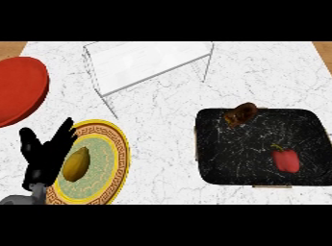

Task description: Pick the bell pepper from the tray and place it in the tiered shelf

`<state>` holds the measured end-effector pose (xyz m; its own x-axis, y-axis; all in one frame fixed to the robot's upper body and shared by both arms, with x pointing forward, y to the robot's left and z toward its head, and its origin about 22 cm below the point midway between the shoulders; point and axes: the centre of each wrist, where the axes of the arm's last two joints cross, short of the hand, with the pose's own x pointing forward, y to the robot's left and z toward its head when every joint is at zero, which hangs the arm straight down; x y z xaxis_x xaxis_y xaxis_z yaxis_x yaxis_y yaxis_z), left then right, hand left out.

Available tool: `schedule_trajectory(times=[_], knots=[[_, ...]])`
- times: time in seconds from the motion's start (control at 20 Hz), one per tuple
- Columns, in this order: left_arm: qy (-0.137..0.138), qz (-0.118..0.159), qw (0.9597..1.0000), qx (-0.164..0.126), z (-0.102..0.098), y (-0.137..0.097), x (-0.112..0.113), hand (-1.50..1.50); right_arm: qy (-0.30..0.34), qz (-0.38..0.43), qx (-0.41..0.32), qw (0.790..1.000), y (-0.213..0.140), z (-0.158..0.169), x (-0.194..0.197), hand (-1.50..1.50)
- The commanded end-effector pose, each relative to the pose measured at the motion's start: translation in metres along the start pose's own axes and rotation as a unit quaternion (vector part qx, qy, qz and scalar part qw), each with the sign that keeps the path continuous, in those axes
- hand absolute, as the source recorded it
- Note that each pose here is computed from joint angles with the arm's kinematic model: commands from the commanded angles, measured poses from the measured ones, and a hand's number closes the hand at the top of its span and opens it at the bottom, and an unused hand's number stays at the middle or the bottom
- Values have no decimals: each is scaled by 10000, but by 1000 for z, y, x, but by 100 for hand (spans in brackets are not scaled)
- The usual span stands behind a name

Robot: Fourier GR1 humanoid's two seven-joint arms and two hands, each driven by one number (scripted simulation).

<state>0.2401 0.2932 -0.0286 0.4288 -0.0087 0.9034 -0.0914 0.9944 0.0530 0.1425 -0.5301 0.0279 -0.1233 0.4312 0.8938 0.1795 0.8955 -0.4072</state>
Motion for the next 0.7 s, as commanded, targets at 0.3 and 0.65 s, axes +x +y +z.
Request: schedule_trajectory(times=[0.3,0.65], knots=[[-17,35,9999,104,-11,-4,4,0,207,628,1448,9873,14,-13,76,-150],[13,40,10000,82,-5,-5,13,0,864,1224,939,9842,62,-21,124,-150]])
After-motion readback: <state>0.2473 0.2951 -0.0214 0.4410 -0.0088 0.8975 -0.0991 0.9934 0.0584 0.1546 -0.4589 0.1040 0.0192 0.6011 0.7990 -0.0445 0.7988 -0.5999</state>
